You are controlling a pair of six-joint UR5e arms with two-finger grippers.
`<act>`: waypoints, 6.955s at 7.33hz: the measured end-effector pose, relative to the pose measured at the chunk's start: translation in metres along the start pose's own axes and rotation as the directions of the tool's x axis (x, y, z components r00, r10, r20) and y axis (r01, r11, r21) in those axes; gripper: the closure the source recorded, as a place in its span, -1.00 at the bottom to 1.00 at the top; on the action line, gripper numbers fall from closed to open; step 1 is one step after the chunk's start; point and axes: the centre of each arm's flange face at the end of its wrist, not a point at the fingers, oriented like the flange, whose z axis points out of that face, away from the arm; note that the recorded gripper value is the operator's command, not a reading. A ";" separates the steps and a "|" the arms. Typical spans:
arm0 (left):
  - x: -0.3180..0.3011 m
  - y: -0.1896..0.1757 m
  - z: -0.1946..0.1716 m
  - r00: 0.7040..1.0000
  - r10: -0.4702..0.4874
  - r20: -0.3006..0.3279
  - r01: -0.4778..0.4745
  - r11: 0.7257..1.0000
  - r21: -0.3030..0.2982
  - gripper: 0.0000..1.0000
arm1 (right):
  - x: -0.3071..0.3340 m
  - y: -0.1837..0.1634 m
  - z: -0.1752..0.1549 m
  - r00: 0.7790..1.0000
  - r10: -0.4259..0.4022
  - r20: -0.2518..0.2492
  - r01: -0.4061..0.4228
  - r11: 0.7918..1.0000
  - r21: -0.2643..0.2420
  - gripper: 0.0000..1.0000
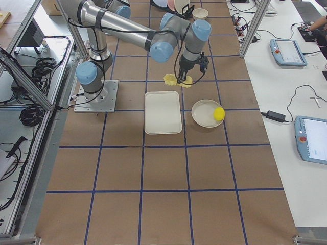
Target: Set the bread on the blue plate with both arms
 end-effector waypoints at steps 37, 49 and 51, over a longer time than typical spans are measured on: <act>0.620 -0.099 -0.027 0.888 -0.227 0.399 0.119 0.954 0.277 -1.00 | -0.360 0.000 0.085 0.992 0.117 0.036 -0.121 0.984 0.131 0.35; 0.621 -0.081 -0.048 0.820 -0.308 0.481 0.189 0.941 0.280 -1.00 | -0.302 -0.031 0.061 0.974 -0.180 -0.136 0.218 0.908 0.357 -0.99; 0.622 -0.082 -0.052 0.826 -0.290 0.484 0.170 0.946 0.277 -0.99 | -0.251 -0.032 0.029 0.965 -0.218 -0.144 0.256 0.902 0.347 -0.99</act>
